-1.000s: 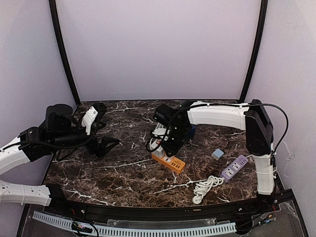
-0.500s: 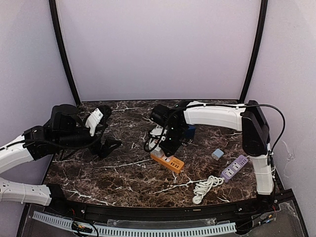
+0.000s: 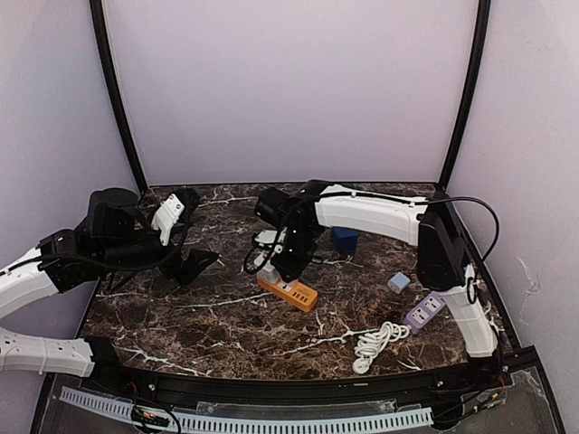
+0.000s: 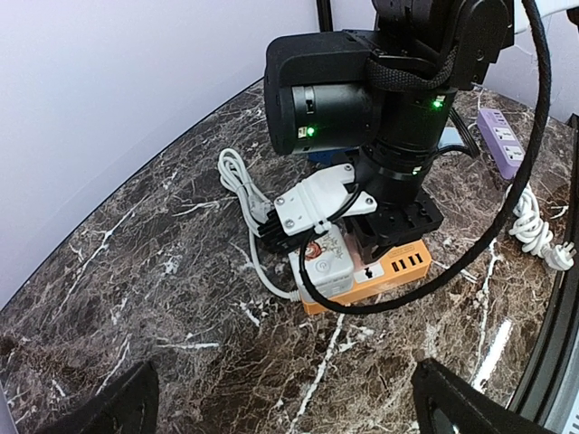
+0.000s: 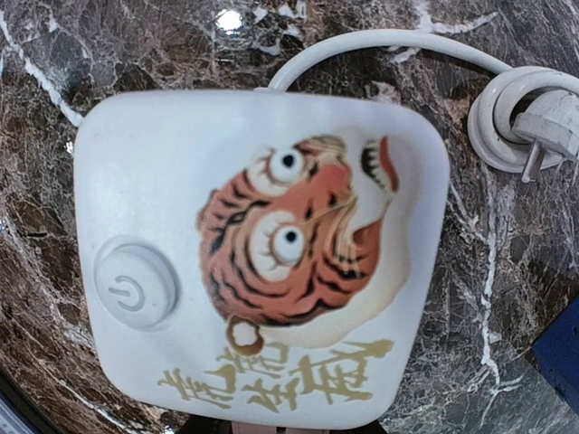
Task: Insert the plug
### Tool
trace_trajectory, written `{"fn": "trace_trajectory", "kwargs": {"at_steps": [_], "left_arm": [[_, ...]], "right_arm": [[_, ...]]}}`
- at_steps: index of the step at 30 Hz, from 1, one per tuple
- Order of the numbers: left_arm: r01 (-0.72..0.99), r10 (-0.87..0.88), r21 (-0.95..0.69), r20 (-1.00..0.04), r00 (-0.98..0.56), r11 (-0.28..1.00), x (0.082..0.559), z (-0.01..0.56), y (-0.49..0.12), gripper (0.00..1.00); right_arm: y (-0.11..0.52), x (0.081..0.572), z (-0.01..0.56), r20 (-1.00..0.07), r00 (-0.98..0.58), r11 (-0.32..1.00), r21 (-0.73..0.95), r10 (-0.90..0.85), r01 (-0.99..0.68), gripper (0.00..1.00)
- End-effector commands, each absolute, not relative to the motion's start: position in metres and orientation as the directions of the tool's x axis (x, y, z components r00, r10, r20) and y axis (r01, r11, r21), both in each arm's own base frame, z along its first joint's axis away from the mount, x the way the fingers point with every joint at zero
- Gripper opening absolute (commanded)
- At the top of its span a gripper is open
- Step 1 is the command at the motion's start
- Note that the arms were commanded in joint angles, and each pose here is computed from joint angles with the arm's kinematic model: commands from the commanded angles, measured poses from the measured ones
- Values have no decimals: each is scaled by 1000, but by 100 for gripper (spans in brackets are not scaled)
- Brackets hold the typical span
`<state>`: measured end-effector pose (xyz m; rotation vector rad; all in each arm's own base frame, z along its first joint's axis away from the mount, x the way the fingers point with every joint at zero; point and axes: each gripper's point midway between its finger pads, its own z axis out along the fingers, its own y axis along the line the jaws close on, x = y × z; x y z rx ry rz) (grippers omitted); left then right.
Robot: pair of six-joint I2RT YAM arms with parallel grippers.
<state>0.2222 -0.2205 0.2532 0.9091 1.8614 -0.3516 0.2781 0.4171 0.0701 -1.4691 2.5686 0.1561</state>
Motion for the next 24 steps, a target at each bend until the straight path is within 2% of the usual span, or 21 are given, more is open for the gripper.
{"fn": "trace_trajectory", "kwargs": {"at_steps": [1,15,19,24], "left_arm": [[701,432,176,-878,-205,691,222,268,-210,99],[685,428,182,-880,-207,706,221,275,-202,99],[677,420,176,-882,-214,715,219,275,-198,99],[672,417,175,-882,-218,720,217,275,-194,99]], "right_arm": [[445,274,40,-217,-472,481,12,-855,-877,0],[466,285,43,-271,-504,533,-43,-820,-845,0],[458,287,50,-272,-511,546,-71,-816,-834,12],[450,285,63,-274,-519,558,-84,-809,-825,35]]}}
